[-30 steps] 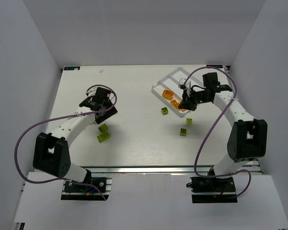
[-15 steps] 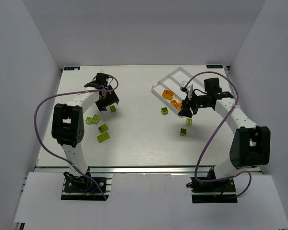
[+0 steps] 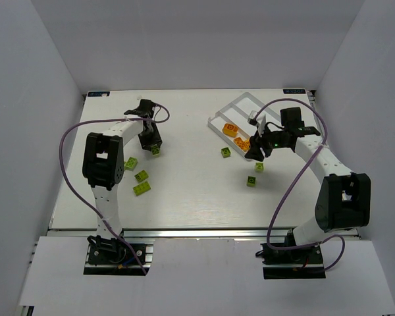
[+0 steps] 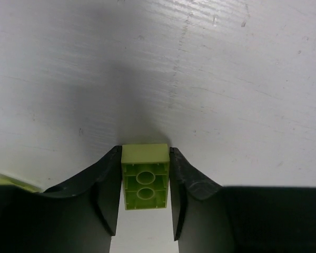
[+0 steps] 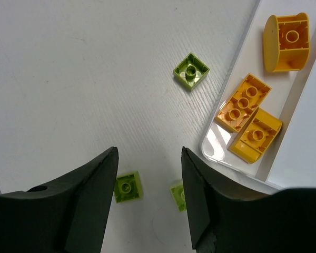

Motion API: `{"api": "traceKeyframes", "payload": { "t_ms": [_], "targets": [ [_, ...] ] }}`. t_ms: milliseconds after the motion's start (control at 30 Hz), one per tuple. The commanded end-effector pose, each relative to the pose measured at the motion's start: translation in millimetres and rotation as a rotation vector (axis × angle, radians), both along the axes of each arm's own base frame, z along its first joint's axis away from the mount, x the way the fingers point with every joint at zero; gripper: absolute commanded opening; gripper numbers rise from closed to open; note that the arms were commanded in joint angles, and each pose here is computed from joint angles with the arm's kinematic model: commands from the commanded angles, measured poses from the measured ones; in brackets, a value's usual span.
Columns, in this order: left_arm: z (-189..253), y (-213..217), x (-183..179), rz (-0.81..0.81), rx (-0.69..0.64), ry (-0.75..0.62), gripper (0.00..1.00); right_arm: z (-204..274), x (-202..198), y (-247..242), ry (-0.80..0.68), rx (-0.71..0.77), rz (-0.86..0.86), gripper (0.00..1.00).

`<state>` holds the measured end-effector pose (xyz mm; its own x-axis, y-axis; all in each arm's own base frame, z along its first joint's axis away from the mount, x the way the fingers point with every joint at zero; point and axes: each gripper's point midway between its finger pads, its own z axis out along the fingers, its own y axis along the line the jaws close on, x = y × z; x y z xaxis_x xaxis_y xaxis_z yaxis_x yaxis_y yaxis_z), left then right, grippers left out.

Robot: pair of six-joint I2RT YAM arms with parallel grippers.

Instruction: Sort the legos into containers by color

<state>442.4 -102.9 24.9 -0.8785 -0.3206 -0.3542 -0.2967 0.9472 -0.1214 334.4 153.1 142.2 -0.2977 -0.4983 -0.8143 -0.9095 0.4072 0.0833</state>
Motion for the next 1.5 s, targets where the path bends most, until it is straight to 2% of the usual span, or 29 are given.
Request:
{"api": "traceKeyframes", "payload": {
  "t_ms": [0,100,167,233,300,367,400,467,500,567,667,767,800,933,1133,1300,1467],
  "targets": [
    [20,-2,4,-0.024,0.0,-0.041,0.41,10,3,-1,-0.037,0.013,-0.009,0.57],
    [25,-14,4,-0.048,-0.042,-0.051,0.28,12,4,0,-0.039,0.015,-0.011,0.57],
    [37,-22,10,-0.06,-0.083,-0.092,0.24,13,5,-1,-0.04,0.015,-0.018,0.56],
    [51,-48,12,-0.114,-0.178,-0.122,0.18,16,12,-5,-0.041,0.016,-0.074,0.55],
    [72,-70,24,-0.153,-0.256,-0.189,0.16,20,21,-10,-0.036,0.021,-0.156,0.5],
    [97,-110,33,-0.235,-0.373,-0.253,0.14,23,38,-22,-0.022,0.026,-0.305,0.39],
    [105,-125,35,-0.267,-0.416,-0.269,0.14,26,43,-27,-0.013,0.031,-0.36,0.23],
    [129,-169,43,-0.35,-0.511,-0.32,0.13,28,56,-45,0.018,0.042,-0.518,0.11],
    [137,-184,45,-0.379,-0.544,-0.341,0.12,30,58,-48,0.024,0.05,-0.555,0.01],
    [155,-223,46,-0.435,-0.622,-0.376,0.12,31,67,-66,0.045,0.053,-0.688,0.0],
    [172,-271,59,-0.463,-0.719,-0.459,0.12,33,68,-76,0.054,0.064,-0.762,0.0],
    [177,-308,71,-0.45,-0.8,-0.552,0.12,38,68,-81,0.034,0.085,-0.779,0.0],
    [166,-317,77,-0.441,-0.809,-0.559,0.1,37,67,-83,0.036,0.089,-0.78,0.0],
    [173,-350,100,-0.403,-0.861,-0.7,0.06,38,62,-81,0.045,0.1,-0.772,0.0],
    [175,-375,121,-0.336,-0.804,-0.849,0.08,29,53,-76,0.077,0.128,-0.771,0.0],
    [144,-373,124,-0.282,-0.743,-0.816,0.14,27,48,-74,0.073,0.145,-0.764,0.0],
    [130,-374,129,-0.211,-0.779,-0.79,0.23,20,41,-71,0.087,0.141,-0.739,0.04]
  ]
}}
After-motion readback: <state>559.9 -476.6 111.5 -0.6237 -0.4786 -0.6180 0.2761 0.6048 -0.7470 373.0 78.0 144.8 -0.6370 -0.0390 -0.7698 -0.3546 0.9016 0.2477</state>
